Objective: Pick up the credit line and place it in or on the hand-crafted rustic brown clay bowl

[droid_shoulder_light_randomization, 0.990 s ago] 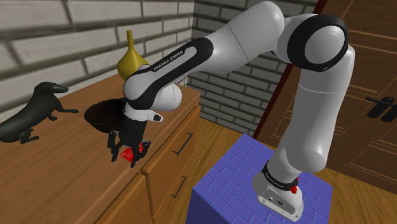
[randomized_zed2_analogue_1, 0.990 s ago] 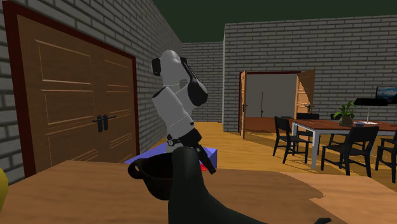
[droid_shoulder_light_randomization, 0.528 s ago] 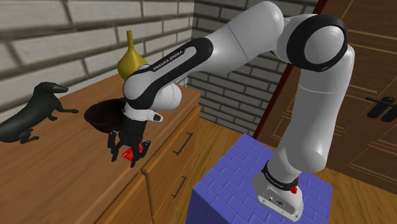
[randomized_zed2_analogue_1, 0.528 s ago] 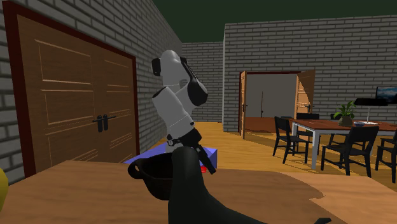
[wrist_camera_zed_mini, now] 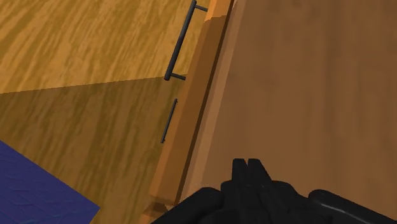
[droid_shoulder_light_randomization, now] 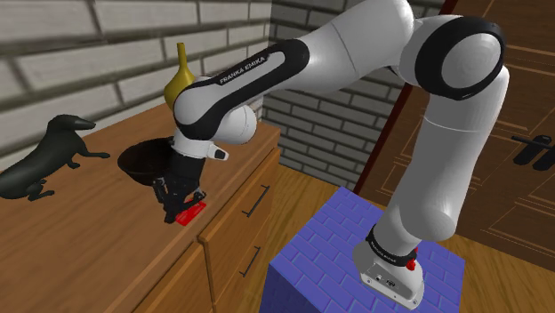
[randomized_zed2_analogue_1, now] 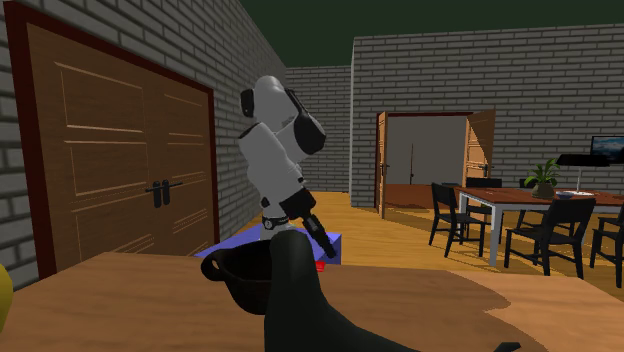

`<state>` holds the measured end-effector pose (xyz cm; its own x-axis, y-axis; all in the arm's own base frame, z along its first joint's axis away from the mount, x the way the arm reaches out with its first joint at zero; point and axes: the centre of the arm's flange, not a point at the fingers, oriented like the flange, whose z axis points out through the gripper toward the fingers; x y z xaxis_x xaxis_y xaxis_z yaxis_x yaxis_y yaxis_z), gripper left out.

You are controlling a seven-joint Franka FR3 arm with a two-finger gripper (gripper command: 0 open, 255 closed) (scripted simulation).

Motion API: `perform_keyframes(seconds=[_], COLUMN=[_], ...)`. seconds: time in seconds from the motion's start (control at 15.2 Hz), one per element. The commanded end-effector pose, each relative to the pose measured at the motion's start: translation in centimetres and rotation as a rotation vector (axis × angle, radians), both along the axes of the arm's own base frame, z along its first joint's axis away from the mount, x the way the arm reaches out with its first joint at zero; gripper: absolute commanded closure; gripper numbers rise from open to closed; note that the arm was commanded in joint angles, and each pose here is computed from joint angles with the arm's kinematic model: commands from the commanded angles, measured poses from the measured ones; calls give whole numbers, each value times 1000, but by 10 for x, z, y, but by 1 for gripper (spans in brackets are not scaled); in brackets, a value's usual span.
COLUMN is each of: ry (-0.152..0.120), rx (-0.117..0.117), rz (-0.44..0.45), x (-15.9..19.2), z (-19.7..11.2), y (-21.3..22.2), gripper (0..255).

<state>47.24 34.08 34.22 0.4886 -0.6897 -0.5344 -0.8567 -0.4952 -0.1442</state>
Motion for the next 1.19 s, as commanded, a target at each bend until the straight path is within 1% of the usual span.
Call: perform_keyframes(seconds=[0.0, 0.07, 0.13, 0.33, 0.4, 0.86, 1.12], ry=[-9, -5, -5, -13, -14, -14, -14], rx=[1, 1, 1, 1, 1, 1, 1], rz=[-6, -3, -3, -42, -46, -46, -46], x=[2, 0, 0, 3, 3, -2, -2], z=[11, 6, 6, 3, 3, -31, -31], y=[2, 2, 2, -38, -41, -20, -20], gripper=[255, 255, 0, 0, 0, 0, 0])
